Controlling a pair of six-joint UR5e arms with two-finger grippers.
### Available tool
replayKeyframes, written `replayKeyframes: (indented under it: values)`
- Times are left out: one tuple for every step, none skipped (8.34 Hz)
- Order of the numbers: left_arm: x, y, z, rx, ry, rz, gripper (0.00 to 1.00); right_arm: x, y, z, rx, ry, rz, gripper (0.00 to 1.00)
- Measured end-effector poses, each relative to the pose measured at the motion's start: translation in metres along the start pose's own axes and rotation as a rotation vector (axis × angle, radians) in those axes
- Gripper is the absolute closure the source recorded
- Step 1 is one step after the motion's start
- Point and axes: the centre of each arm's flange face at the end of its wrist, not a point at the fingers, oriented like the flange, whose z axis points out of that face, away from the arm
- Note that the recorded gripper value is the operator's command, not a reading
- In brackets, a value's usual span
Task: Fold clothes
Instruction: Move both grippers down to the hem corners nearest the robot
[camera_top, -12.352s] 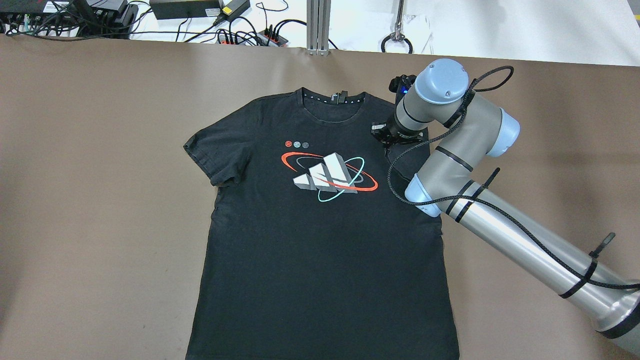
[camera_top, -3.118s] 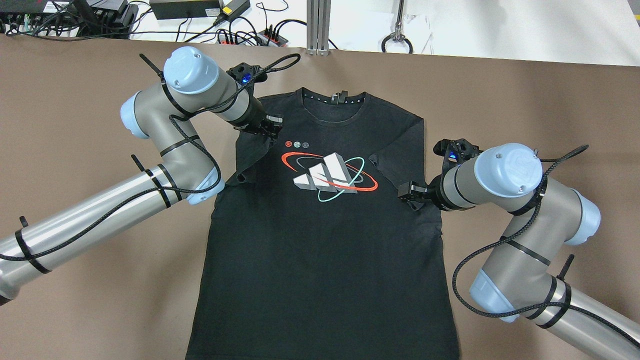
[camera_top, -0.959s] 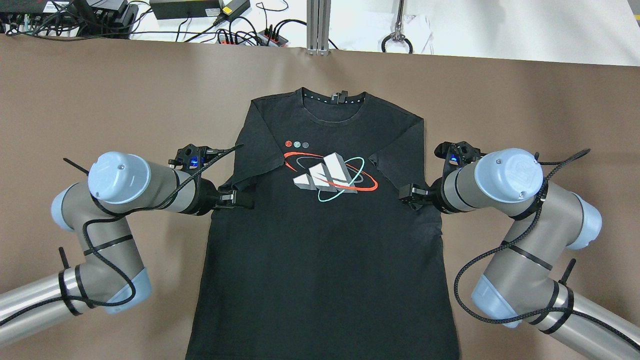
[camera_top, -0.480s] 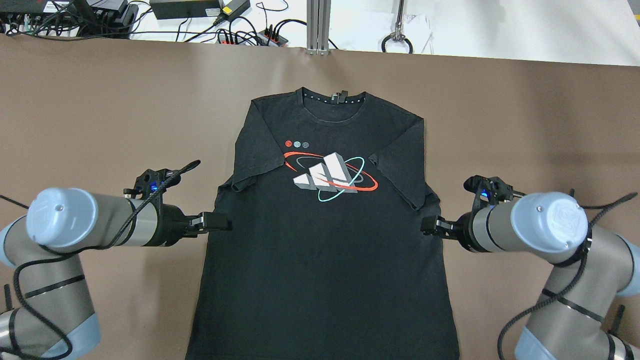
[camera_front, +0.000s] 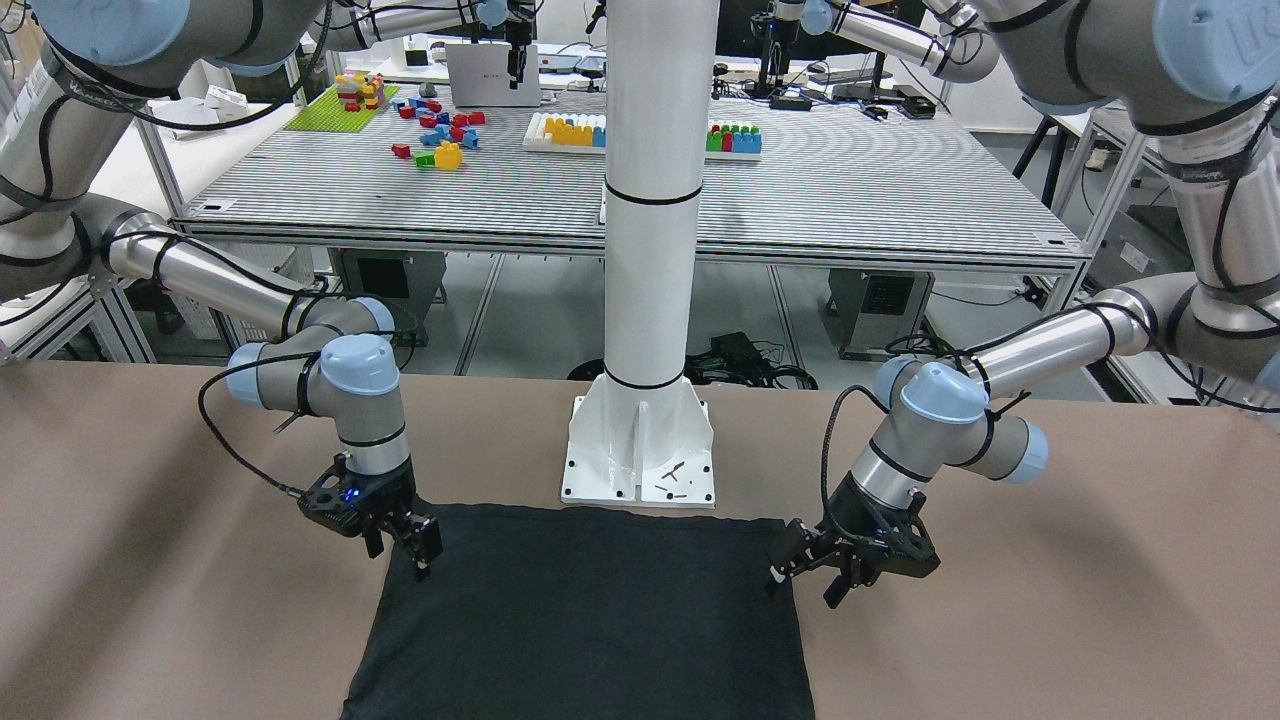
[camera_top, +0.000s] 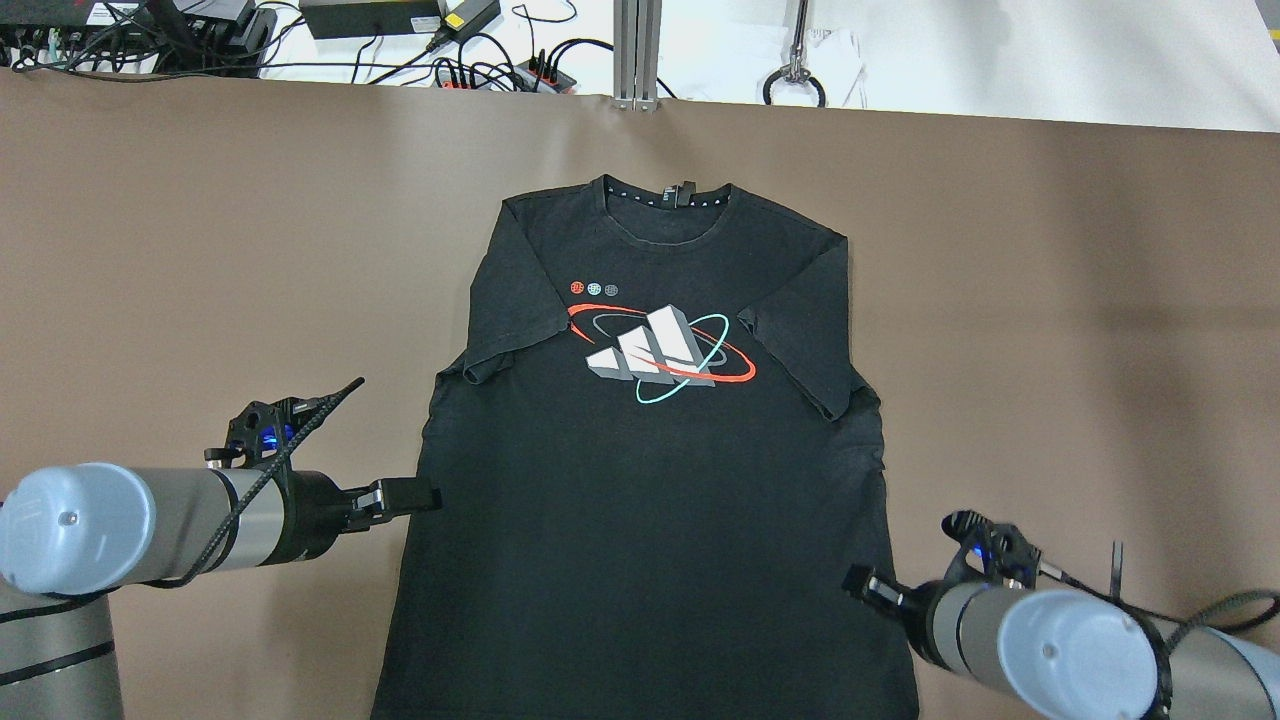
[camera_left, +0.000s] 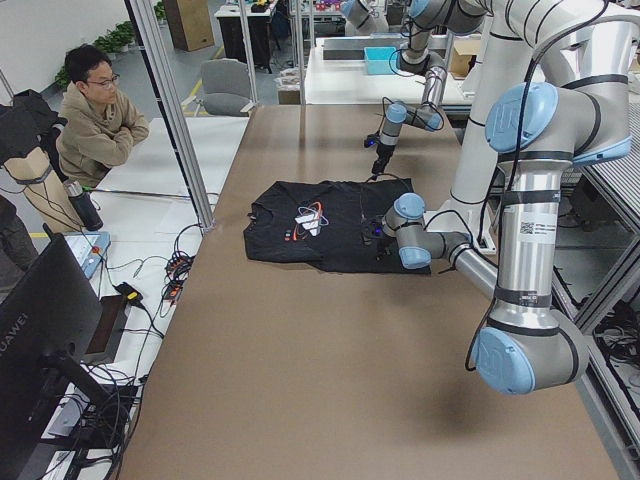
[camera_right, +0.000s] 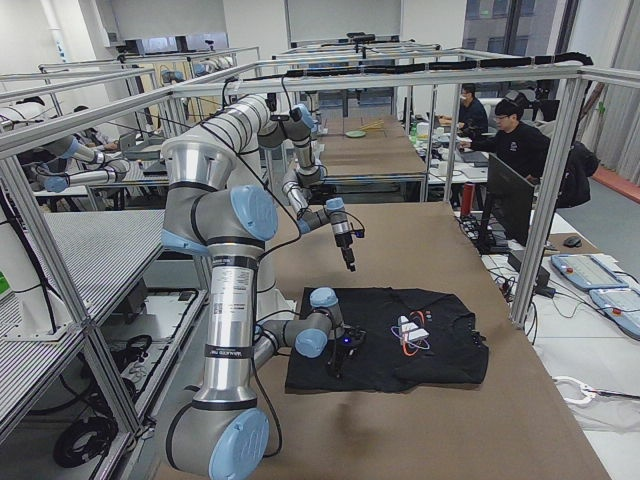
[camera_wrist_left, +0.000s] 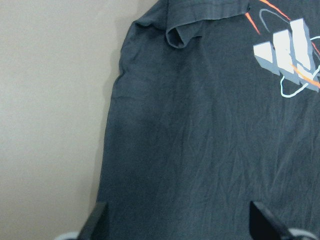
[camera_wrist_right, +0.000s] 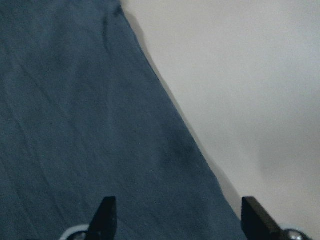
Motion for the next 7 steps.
replayKeyframes:
  values:
    - [0.0, 0.008, 0.003, 0.008, -0.002, -0.002, 0.0, 0.021, 0.034, -0.004, -0.021, 0.023, -0.019, 0.19]
    - [0.001, 0.013, 0.004, 0.012, -0.003, -0.005, 0.0, 0.037, 0.062, -0.003, -0.025, 0.042, -0.044, 0.24]
    - [0.001, 0.015, 0.005, 0.014, -0.003, -0.007, 0.0, 0.049, 0.081, -0.001, -0.024, 0.062, -0.069, 0.29]
    - [0.001, 0.016, 0.004, 0.014, -0.001, -0.009, 0.0, 0.058, 0.095, 0.003, -0.024, 0.078, -0.089, 0.31]
    - [0.002, 0.017, 0.003, 0.014, 0.0, -0.011, 0.0, 0.063, 0.101, 0.007, -0.024, 0.089, -0.1, 0.37]
    - [0.002, 0.017, 0.003, 0.014, 0.0, -0.012, 0.0, 0.066, 0.103, 0.009, -0.022, 0.096, -0.106, 0.43]
    - [0.002, 0.017, 0.003, 0.014, 0.0, -0.012, 0.0, 0.067, 0.104, 0.011, -0.021, 0.1, -0.108, 0.57]
